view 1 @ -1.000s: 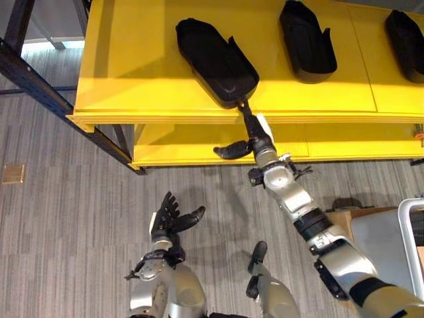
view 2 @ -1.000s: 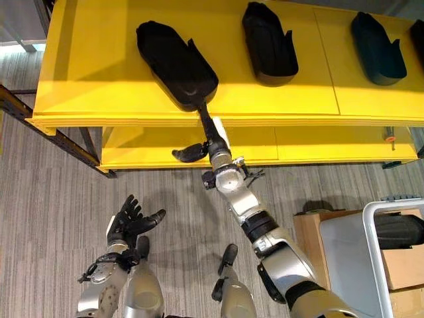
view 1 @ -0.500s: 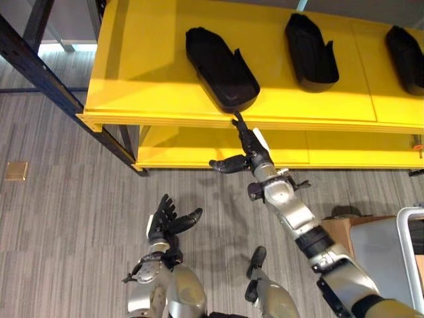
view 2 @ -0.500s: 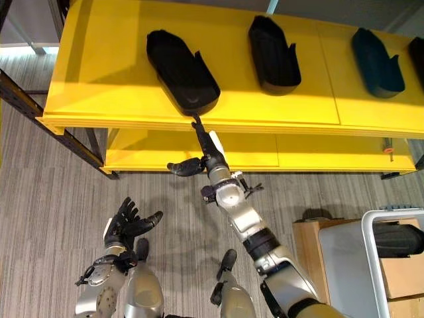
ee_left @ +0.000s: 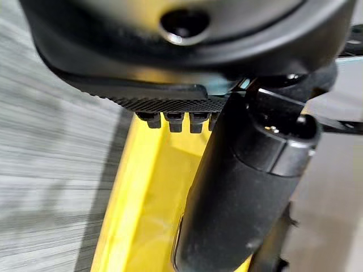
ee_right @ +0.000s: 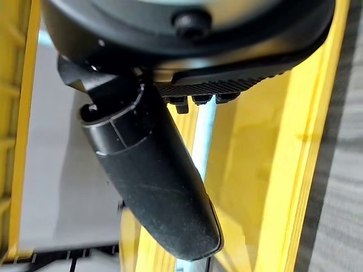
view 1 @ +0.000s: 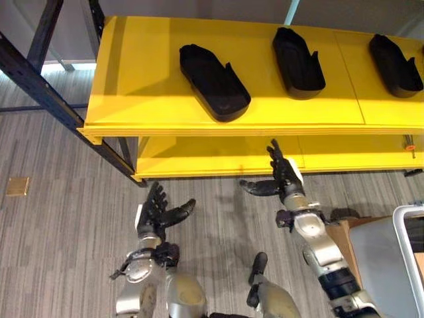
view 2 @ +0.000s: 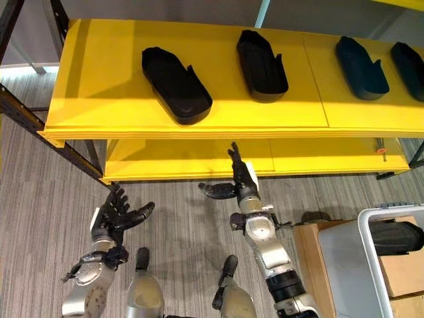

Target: Move parts from the plastic box to the shelf.

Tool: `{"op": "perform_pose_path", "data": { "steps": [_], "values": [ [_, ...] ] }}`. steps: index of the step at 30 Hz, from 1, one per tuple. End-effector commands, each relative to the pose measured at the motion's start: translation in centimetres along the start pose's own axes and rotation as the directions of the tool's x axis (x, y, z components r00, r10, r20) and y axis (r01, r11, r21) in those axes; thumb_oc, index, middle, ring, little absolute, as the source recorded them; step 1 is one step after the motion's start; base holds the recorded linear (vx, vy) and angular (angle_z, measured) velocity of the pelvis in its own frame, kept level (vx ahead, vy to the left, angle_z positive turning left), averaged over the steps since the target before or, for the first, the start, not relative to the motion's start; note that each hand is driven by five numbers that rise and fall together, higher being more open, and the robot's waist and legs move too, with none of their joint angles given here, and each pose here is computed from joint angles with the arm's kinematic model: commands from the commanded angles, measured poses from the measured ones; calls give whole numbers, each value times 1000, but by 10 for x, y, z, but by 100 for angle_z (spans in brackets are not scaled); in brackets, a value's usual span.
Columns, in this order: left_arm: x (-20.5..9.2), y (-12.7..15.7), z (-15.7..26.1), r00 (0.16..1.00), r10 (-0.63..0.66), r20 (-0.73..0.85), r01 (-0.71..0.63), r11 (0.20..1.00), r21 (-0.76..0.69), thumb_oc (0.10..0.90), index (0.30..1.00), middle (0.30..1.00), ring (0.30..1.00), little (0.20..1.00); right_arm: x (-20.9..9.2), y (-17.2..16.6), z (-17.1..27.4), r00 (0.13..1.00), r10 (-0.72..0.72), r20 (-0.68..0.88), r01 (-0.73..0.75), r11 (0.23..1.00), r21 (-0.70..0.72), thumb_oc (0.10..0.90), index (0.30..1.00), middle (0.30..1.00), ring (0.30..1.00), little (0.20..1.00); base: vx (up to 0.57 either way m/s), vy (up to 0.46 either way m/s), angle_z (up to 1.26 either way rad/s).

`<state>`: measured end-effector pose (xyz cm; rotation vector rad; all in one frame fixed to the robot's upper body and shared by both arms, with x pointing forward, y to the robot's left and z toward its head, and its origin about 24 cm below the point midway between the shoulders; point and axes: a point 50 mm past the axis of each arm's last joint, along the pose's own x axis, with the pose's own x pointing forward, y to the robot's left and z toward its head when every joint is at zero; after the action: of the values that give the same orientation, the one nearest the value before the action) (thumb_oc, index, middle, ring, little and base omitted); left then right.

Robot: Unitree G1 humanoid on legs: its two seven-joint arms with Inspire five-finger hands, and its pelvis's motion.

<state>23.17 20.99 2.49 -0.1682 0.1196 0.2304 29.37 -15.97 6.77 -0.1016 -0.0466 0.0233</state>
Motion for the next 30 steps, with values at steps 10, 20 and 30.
{"op": "perform_pose_path", "data": {
  "steps": [10, 20, 30],
  "values": [
    [24, -33, 86, 911, -67, 408, 72, 997, 3, 900, 1000, 1000, 1000, 1000, -7, -18, 66, 935, -78, 345, 48, 994, 96, 900, 1000, 1000, 1000, 1000, 6, -2, -1],
    [56, -38, 109, 885, 14, 466, -35, 999, 37, 900, 1000, 1000, 1000, 1000, -6, -22, 60, 937, -138, 322, 104, 987, 120, 900, 1000, 1000, 1000, 1000, 7, -3, -3],
    [92, -29, 150, 833, 179, 523, -210, 978, 0, 900, 1000, 1000, 1000, 1000, -5, -15, 61, 933, -144, 330, 107, 986, 127, 900, 1000, 1000, 1000, 1000, 11, -8, -2]
  ]
}}
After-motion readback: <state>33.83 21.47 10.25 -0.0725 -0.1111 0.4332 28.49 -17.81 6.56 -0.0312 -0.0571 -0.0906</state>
